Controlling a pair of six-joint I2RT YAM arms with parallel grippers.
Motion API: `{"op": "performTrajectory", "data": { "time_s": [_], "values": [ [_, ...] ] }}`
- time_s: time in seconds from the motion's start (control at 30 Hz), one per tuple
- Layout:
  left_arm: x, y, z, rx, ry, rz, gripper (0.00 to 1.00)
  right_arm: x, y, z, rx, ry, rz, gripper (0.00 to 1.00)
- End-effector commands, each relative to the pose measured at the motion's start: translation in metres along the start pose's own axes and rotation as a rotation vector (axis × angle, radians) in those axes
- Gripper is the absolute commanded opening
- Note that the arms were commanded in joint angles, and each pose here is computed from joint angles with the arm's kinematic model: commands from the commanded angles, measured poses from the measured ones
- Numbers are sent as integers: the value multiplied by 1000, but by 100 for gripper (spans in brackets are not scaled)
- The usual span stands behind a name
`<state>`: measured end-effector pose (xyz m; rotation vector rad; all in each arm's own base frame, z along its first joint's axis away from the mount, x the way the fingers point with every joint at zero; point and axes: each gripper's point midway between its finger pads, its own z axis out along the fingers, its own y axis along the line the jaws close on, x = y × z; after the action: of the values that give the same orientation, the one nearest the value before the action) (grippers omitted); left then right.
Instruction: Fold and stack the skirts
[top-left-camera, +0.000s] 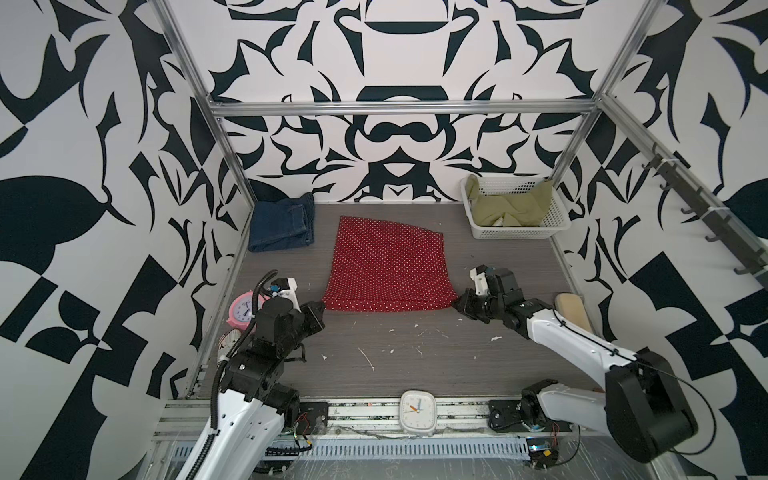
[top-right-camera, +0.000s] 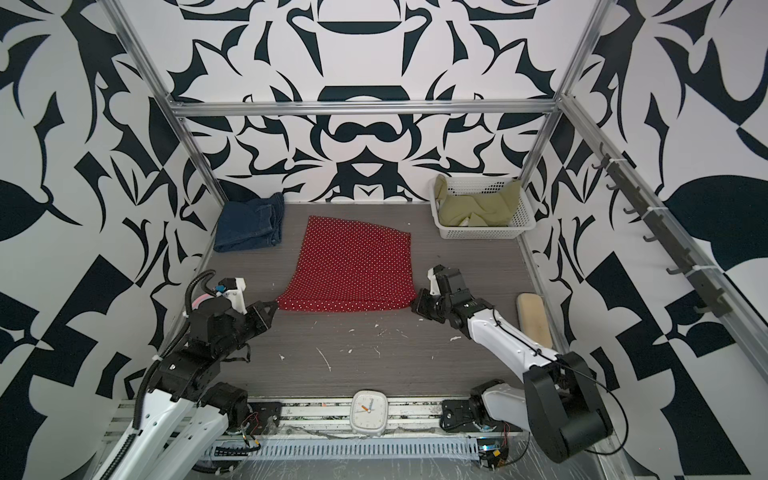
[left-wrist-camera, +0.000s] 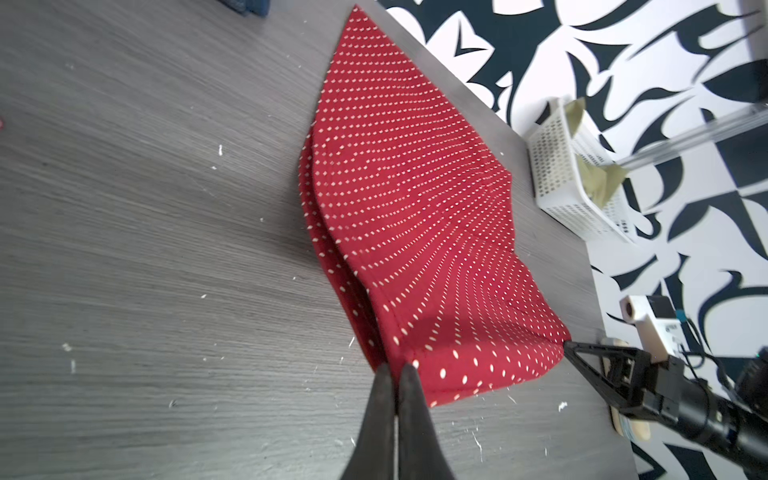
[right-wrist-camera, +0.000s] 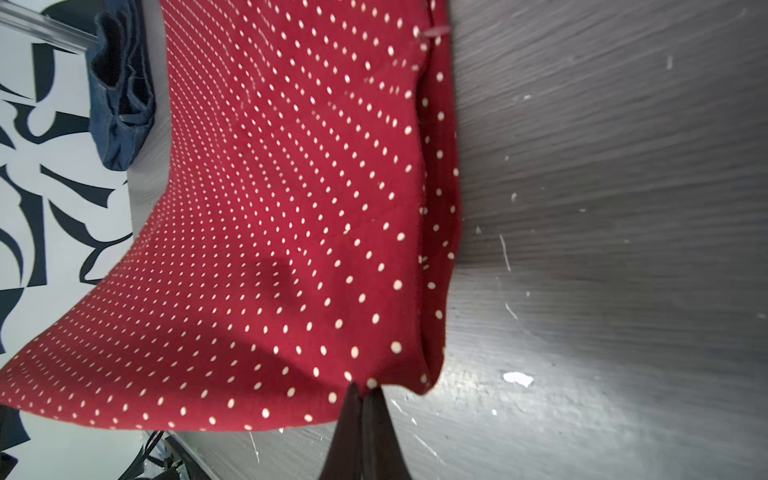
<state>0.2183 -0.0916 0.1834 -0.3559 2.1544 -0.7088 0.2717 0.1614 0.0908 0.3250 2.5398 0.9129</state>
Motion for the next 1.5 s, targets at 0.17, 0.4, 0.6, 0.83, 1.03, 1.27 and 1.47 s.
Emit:
{"op": "performTrajectory", "data": {
  "time_s": [0.17,0.4,0.6,0.83,1.03,1.27,1.47],
  "values": [
    [-9,-28,-51,183,-125,63,0,43,-26,-46,69,6,17,0],
    [-12,-41,-59,257,-147,74,0,26,1,-78,26,-76,-23,0],
    [-40,-46,-39,182,-187,139,0,-29,44,-78,-5,-154,-110,0],
    [-66,-37,2,49,-212,188,0,-83,70,-57,45,-174,-183,0],
    [-87,-39,26,-32,-216,296,0,-114,65,-36,91,-175,-183,0],
    [-107,-39,30,-93,-238,351,0,-131,56,-34,88,-197,-145,0],
    [-121,-54,24,-85,-235,409,0,-138,66,-45,68,-217,-160,0]
  ]
}}
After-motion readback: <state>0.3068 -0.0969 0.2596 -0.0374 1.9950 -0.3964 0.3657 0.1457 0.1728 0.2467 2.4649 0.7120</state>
